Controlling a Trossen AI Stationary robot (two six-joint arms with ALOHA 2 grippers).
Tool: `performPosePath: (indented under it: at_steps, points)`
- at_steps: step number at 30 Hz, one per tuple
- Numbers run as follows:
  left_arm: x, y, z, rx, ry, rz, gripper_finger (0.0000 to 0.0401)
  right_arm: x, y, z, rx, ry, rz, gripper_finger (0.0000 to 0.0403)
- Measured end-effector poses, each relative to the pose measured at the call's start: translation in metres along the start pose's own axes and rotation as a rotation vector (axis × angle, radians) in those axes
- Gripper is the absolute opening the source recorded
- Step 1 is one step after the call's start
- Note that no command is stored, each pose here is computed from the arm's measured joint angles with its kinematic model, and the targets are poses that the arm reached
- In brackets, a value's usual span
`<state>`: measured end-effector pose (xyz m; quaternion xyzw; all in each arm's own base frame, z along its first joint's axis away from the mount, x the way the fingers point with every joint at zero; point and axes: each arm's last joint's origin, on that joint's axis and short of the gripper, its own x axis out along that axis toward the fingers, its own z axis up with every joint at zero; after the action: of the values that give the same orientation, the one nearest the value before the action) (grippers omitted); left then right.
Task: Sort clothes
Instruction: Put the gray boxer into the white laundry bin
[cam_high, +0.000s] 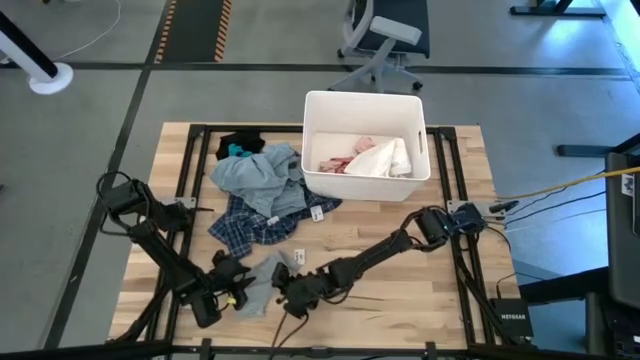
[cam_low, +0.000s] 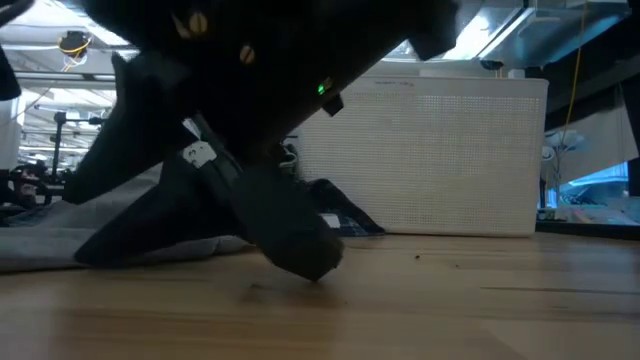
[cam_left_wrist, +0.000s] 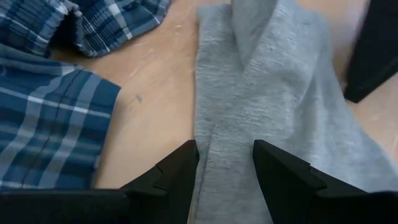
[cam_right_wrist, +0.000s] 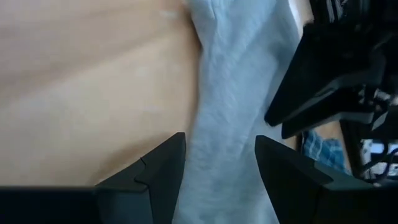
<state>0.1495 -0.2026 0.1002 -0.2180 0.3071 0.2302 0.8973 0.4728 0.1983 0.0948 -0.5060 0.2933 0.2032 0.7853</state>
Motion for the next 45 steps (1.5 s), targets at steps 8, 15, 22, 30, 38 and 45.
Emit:
performPosePath:
  at_steps: [8,15,22,30,38,45]
  points:
    - [0.007,-0.009,0.006,-0.017,0.000,-0.049,0.0156,0.005,-0.006,-0.015,0.015,-0.048,0.104,0.0213]
    - [0.009,-0.011,0.008,0.023,0.000,-0.058,0.0156,0.004,-0.004,-0.013,0.020,-0.082,0.139,0.0213]
    - [0.009,-0.011,0.008,0.019,-0.001,-0.060,0.0156,0.001,-0.003,-0.004,0.022,-0.033,0.086,0.0213]
    - [0.010,-0.016,0.007,-0.002,-0.001,-0.093,0.0156,0.007,-0.019,-0.024,0.065,0.032,0.036,0.0214]
    - [0.013,-0.018,0.010,0.008,0.022,-0.105,0.0156,0.009,-0.027,-0.025,0.012,-0.014,-0.013,0.0179]
    - [0.014,-0.018,0.011,0.026,0.021,-0.100,0.0156,0.009,-0.027,-0.024,0.005,-0.025,-0.012,0.0029]
